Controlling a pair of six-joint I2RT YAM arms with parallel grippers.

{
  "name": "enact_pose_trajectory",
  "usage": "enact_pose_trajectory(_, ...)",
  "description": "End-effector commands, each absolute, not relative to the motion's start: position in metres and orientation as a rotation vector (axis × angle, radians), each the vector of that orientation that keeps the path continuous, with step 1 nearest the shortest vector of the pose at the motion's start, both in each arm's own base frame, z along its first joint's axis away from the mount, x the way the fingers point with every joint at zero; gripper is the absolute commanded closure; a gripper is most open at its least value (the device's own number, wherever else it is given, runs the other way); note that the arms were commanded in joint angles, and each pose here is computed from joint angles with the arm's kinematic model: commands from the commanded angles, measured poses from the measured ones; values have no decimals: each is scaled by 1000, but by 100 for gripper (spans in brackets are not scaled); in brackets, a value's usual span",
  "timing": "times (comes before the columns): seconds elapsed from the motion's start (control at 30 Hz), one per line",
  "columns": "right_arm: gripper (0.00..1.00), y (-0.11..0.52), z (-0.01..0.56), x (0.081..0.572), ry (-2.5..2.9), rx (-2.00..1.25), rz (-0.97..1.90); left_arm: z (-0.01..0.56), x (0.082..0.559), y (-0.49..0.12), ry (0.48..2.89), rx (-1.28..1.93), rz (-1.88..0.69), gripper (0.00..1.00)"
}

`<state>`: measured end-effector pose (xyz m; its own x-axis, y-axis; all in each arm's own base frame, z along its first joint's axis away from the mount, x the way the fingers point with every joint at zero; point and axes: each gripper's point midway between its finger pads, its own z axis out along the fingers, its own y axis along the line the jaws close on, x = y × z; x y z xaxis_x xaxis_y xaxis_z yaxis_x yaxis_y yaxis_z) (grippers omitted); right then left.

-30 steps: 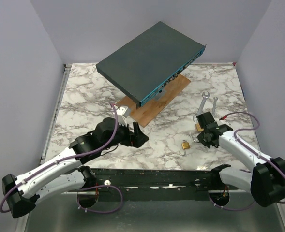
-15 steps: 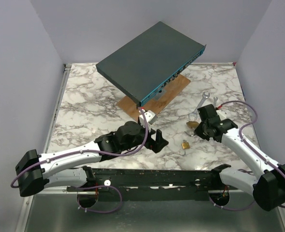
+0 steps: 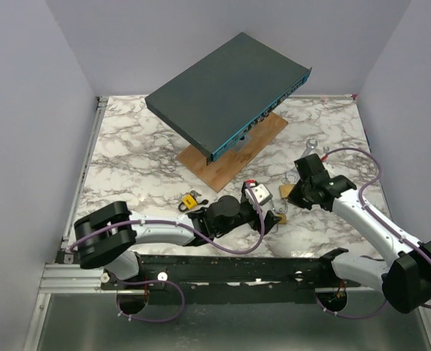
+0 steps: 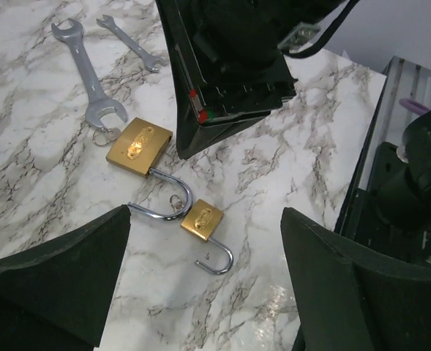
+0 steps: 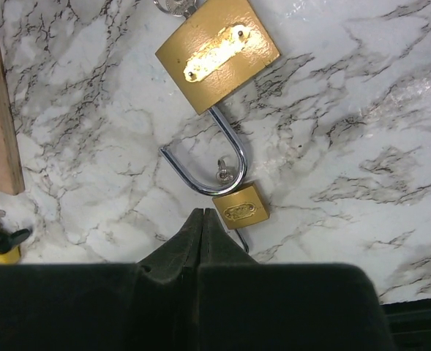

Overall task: Lock with the key
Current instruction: Pick up the lock from the center of the board.

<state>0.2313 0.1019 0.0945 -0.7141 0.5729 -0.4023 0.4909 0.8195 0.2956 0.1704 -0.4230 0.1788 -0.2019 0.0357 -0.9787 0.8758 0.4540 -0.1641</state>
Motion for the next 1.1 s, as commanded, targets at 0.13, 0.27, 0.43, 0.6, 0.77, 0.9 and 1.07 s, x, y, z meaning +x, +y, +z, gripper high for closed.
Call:
enact_pose_trajectory(0.13,71,104,57,228,2568,774,201,190,182,-433,1516,785,-891,18)
enact_pose_trajectory(0.27,57,107,31,235,2597,723,181,175,182,-429,1643,803,-881,18)
enact_pose_trajectory(0.43,57,108,16,237,2606,720,171,145,189,-429,1915,684,-1006,22)
enact_pose_trajectory(0.6,57,96,8,230,2592,747,109,126,187,-435,2152,476,-1133,25)
enact_pose_trajectory(0.77,66,95,4,228,2585,747,112,103,180,-446,2381,199,-1224,25)
enact_pose_trajectory(0.9,78,97,4,228,2577,742,138,87,182,-447,2465,-39,-1354,25)
enact_pose_trajectory(1.07,92,99,11,230,2564,732,166,72,197,-445,2473,-222,-1393,27)
